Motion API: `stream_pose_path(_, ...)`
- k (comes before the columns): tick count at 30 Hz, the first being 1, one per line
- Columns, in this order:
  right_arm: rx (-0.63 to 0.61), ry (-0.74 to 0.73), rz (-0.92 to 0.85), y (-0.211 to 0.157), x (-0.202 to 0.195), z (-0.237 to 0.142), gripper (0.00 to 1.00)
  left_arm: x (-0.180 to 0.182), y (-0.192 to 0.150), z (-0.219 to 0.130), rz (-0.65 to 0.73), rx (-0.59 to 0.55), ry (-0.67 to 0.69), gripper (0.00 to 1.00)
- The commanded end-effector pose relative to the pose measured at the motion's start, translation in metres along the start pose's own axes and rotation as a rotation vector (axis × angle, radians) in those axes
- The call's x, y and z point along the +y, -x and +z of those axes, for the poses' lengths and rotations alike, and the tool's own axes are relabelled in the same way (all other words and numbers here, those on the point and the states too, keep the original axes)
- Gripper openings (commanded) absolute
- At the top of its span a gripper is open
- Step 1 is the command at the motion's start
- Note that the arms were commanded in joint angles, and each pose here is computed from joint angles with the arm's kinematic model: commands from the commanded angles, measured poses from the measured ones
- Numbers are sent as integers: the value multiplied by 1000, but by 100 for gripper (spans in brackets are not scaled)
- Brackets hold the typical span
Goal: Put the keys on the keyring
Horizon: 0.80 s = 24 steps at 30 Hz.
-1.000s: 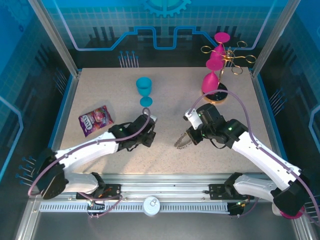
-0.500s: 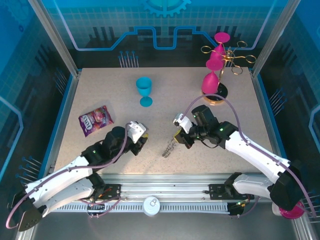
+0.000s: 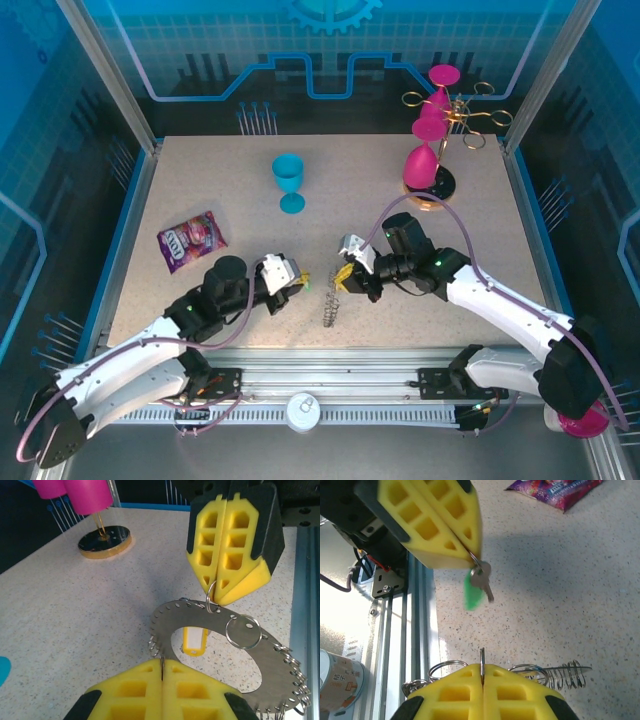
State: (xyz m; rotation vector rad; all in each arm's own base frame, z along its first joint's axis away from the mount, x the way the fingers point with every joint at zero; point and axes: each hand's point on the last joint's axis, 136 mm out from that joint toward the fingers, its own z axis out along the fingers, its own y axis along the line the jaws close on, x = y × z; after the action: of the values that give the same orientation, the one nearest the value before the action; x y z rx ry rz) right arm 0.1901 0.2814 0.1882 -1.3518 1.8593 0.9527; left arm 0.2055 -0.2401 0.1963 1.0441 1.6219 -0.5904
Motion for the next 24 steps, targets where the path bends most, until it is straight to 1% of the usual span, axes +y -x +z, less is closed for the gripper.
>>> stream_pose_path(1, -51, 67, -104, 13, 15, 4, 0, -6, 21, 1, 17, -84, -58, 0)
stream_pose_path(6, -56, 103, -137, 14, 21, 7, 0, -20, 22, 2, 57, -103, -141, 0)
stream_pose_path(9, -56, 127, -151, 14, 25, 9, 0, -27, 24, 0, 117, -137, -172, 0)
stream_pose_path(12, -54, 143, -180, 12, 29, 9, 0, -30, 23, 0, 158, -145, -180, 0)
stream_pose_path(15, -52, 136, -196, 11, 29, 10, 0, -37, 20, 0, 215, -145, -223, 0)
stream_pose_path(19, -35, 121, -189, 11, 24, 12, 0, -40, 20, -1, 256, -156, -234, 0)
stream_pose_path(24, -25, 73, -205, 10, 17, 13, 0, -45, 19, -3, 247, -155, -263, 0)
